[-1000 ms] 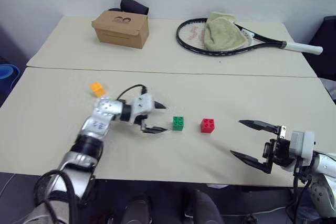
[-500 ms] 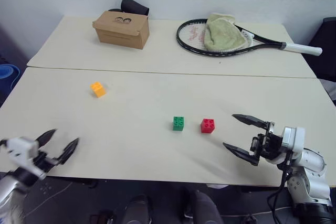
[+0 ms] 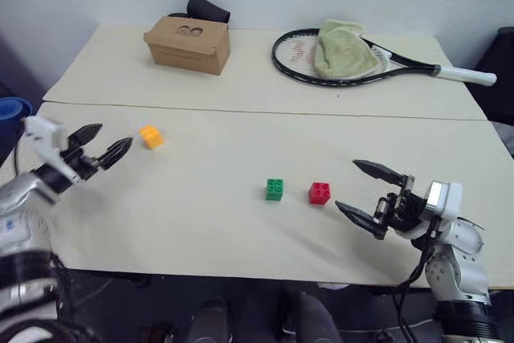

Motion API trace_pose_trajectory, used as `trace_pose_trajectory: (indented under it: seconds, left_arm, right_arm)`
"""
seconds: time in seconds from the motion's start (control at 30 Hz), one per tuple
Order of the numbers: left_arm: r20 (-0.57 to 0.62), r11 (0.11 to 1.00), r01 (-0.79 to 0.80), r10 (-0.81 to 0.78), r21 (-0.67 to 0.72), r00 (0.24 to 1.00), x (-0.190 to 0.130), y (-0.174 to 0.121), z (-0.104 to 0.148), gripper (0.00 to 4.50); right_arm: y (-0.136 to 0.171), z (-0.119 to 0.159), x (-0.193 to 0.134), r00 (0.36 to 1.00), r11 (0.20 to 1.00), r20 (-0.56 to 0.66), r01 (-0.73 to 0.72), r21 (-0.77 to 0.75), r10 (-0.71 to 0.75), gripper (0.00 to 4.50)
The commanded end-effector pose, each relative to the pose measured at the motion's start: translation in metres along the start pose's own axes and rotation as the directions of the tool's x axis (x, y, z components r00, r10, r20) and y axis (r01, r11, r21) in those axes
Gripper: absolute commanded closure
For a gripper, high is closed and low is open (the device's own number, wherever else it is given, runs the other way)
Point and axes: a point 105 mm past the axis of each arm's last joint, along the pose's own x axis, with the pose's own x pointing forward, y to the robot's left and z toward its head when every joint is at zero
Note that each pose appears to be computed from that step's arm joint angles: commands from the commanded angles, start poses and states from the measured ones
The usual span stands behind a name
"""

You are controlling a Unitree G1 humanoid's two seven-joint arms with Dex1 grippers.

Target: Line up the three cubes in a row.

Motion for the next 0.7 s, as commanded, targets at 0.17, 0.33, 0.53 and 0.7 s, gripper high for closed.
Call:
trace_pose_trajectory:
  seconds: [0.17, 0.33, 0.53, 0.7]
  left_arm:
    - [-0.197, 0.993, 0.091, -0.075, 0.071, 0.978, 0.034, 0.001, -0.015, 0.02]
    - [-0.25, 0.993, 0.09, -0.067, 0.08, 0.966, 0.039, 0.001, -0.021, 0.02]
    - [-0.27, 0.995, 0.066, -0.045, 0.068, 0.962, 0.032, 0.007, -0.025, 0.02]
    - [-0.246, 0.997, 0.057, -0.043, 0.053, 0.968, 0.035, 0.007, -0.022, 1.5]
  right_arm:
    - [0.0, 0.022, -0.006, 0.998, 0.994, -0.022, 0.064, -0.089, -0.066, 0.0]
    - [0.008, 0.029, -0.012, 0.992, 0.987, -0.04, 0.113, -0.113, -0.118, 0.0]
    - [0.014, 0.034, -0.015, 0.986, 0.98, -0.058, 0.15, -0.131, -0.158, 0.0]
    - [0.015, 0.038, -0.011, 0.986, 0.982, -0.071, 0.138, -0.129, -0.148, 0.0]
